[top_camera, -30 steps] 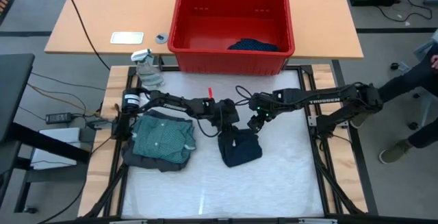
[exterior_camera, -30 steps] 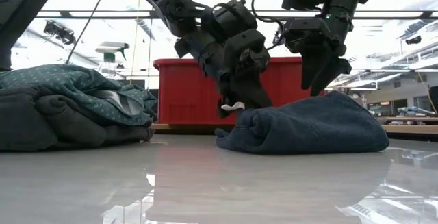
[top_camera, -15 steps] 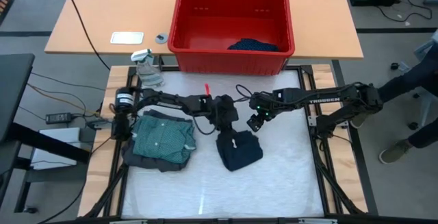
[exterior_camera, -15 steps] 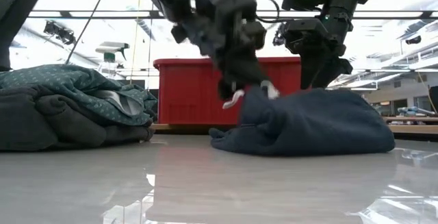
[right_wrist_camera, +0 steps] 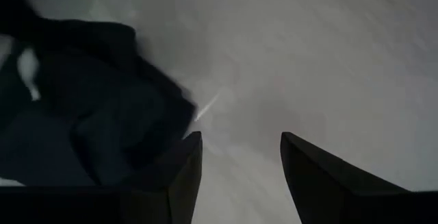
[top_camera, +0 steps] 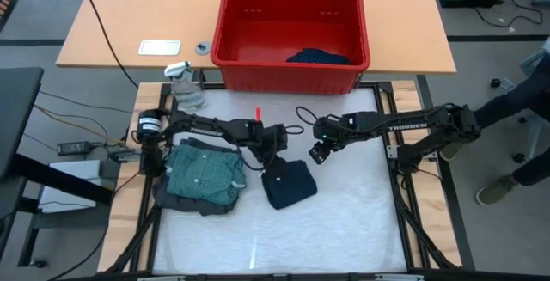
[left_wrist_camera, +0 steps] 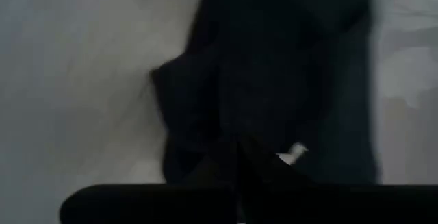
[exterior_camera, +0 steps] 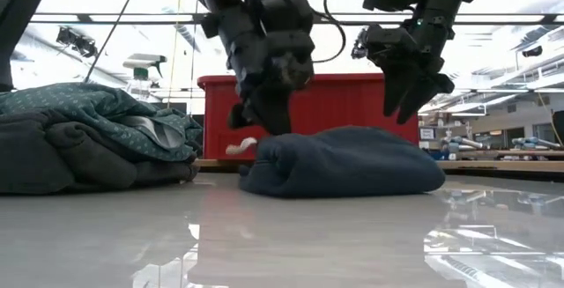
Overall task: Fold Laundry from Bin
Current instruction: Fold the dark blue short on the table, then put the blue polo shirt on the table
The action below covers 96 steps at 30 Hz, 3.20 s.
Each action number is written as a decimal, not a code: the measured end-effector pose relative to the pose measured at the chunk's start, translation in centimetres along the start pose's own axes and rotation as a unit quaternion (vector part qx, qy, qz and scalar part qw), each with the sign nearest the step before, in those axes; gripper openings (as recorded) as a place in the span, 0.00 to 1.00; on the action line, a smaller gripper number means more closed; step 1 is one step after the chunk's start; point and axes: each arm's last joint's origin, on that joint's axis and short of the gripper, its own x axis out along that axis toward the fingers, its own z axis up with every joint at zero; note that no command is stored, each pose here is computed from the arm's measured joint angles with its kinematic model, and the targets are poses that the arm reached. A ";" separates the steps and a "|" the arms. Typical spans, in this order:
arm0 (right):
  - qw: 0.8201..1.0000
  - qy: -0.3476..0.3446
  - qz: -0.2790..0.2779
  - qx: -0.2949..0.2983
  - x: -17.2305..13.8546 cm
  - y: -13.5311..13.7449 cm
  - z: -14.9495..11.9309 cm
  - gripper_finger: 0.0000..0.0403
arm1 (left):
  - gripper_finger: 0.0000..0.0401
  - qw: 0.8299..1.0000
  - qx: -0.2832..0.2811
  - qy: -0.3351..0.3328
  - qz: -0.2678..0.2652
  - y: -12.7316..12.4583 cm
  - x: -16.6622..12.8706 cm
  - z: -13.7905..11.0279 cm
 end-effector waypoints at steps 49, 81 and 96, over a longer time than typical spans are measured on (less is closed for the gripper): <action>0.980 0.200 -0.007 -0.006 -0.7 4.0 -24.5 0.36 | 0.24 0.975 -0.111 -0.188 -0.037 -10.2 -4.8 -2.9; 0.926 -0.378 0.027 -0.012 -13.5 -3.9 1.7 0.44 | 0.46 0.877 -0.032 -0.462 0.130 12.2 -23.0 5.3; 0.887 -0.446 0.064 0.102 -9.4 -13.9 13.8 0.40 | 0.46 0.848 -0.009 -0.502 0.168 20.4 -27.5 4.2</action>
